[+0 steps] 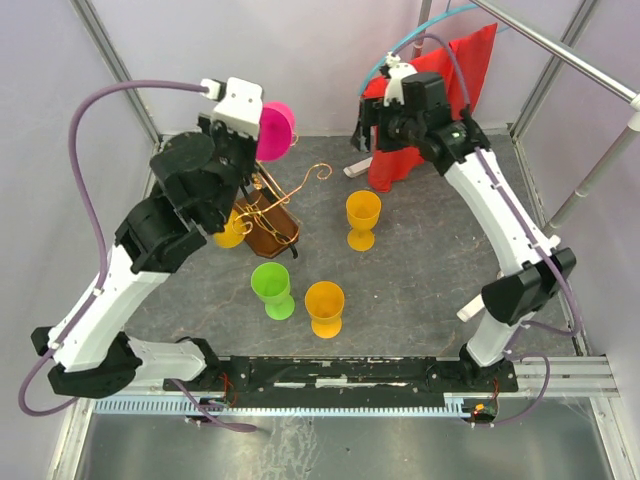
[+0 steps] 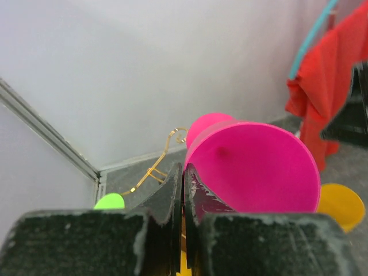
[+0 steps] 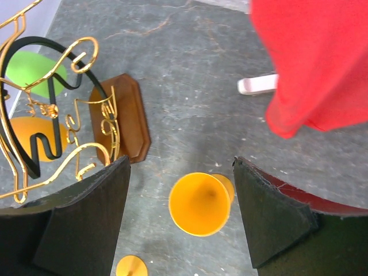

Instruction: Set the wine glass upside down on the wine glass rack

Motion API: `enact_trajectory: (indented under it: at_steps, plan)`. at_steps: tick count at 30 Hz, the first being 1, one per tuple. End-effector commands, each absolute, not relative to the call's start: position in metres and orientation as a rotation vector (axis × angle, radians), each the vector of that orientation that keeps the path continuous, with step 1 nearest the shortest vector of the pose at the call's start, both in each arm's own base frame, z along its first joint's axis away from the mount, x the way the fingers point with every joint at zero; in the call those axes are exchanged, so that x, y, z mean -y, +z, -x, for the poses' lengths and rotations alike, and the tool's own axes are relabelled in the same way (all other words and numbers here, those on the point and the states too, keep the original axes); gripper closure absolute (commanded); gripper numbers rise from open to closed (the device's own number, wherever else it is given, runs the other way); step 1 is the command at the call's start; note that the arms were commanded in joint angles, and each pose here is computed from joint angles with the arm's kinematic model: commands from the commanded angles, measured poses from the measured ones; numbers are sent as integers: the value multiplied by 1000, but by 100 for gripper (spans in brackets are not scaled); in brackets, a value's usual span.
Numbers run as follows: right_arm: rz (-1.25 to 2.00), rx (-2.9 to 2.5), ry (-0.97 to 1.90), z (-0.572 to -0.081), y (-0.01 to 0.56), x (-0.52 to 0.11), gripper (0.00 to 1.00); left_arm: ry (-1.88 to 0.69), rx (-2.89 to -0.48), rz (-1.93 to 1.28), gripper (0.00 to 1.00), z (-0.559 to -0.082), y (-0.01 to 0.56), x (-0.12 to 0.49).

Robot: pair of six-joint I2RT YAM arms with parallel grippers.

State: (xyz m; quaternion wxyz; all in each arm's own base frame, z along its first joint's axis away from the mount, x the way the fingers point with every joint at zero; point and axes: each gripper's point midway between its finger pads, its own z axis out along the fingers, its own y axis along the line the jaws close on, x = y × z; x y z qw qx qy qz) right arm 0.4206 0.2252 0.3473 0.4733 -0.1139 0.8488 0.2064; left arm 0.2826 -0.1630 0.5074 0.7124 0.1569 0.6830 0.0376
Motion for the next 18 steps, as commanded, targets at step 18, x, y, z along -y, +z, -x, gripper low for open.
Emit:
enact_trajectory:
  at_steps: [18]
  plan:
    - [327, -2034, 666, -434, 335, -316, 21, -35, -1457, -193, 97, -418, 534, 97]
